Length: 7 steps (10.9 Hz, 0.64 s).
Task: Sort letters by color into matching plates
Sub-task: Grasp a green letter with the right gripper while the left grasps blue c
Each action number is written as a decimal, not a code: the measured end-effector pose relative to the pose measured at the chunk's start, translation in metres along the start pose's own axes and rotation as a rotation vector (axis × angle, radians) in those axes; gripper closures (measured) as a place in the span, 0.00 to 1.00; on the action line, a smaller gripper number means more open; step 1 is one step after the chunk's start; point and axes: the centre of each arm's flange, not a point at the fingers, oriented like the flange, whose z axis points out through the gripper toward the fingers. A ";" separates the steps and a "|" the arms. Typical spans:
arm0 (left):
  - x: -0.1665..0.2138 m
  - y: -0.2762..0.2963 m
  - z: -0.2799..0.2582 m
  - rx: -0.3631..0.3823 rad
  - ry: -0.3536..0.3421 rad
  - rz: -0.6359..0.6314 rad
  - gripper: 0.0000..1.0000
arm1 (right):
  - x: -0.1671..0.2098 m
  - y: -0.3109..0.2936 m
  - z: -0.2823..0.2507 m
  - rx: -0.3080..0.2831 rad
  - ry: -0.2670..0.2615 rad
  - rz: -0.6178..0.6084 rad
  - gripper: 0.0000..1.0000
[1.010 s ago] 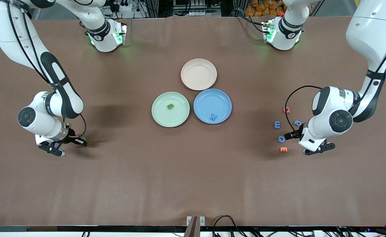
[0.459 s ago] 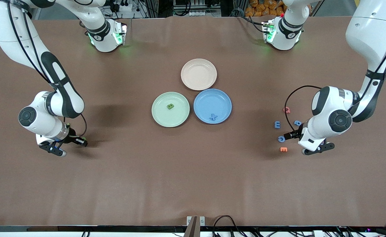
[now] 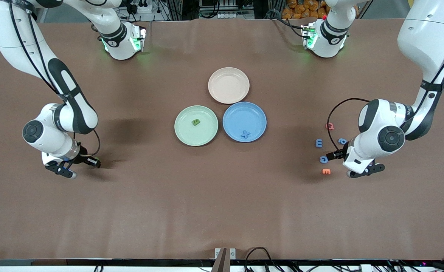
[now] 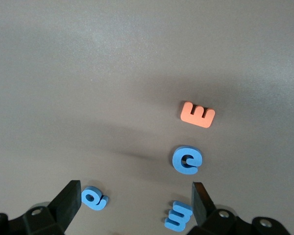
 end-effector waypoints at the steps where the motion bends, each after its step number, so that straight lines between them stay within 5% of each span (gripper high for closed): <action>1: 0.000 0.000 0.000 0.000 0.000 0.000 0.04 | -0.002 -0.001 0.000 -0.001 0.001 -0.006 0.68; 3: 0.000 0.000 0.000 0.000 0.000 0.000 0.07 | -0.004 -0.002 -0.001 -0.002 0.001 -0.010 0.76; 7: 0.000 -0.001 0.000 0.000 0.000 -0.002 0.07 | -0.005 -0.002 -0.001 -0.002 0.003 -0.012 0.75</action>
